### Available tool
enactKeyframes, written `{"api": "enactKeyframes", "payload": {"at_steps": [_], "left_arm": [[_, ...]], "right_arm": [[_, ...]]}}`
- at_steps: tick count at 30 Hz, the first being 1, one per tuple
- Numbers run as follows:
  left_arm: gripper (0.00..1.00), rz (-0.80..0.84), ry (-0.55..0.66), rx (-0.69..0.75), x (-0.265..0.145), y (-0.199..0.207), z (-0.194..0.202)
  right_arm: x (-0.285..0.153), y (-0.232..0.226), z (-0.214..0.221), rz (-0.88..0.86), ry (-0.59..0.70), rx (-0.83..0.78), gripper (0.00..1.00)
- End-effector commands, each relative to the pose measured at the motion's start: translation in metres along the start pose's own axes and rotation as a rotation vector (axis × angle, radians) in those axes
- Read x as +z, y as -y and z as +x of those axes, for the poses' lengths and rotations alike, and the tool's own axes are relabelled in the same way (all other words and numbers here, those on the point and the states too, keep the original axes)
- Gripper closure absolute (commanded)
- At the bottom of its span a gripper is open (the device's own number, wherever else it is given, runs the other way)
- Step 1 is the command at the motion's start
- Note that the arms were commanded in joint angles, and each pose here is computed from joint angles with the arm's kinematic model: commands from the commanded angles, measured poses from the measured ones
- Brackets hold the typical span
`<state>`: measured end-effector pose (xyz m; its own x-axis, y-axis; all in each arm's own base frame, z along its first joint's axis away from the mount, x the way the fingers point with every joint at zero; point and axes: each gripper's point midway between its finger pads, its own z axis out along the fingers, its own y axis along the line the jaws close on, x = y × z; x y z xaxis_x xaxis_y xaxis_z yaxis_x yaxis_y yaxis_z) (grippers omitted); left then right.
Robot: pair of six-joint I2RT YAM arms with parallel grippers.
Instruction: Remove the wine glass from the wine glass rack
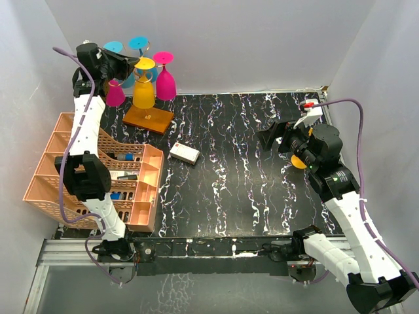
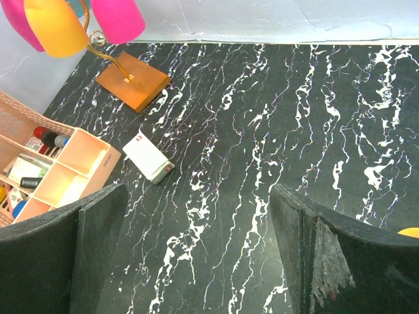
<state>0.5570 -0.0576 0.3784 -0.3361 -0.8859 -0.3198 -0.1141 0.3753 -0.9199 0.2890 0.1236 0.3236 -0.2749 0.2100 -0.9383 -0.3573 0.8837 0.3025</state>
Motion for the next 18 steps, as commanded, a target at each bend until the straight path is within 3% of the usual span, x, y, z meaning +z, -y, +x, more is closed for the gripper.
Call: {"api": "enactKeyframes", "payload": {"at_steps": [1, 9, 18], "left_arm": [[1.00, 0.116, -0.013, 0.049, -0.012, 0.045, 0.006], [1.00, 0.141, -0.083, 0.058, -0.005, 0.052, 0.028], [1.00, 0.244, -0.185, 0.094, -0.029, 0.075, 0.057]], "right_arm": [[-0.005, -0.006, -0.024, -0.015, 0.084, -0.035, 0.01], [-0.007, -0.010, -0.030, -0.024, 0.083, -0.033, 0.01], [-0.009, -0.021, -0.031, -0.071, 0.072, 0.010, 0.01]]}}
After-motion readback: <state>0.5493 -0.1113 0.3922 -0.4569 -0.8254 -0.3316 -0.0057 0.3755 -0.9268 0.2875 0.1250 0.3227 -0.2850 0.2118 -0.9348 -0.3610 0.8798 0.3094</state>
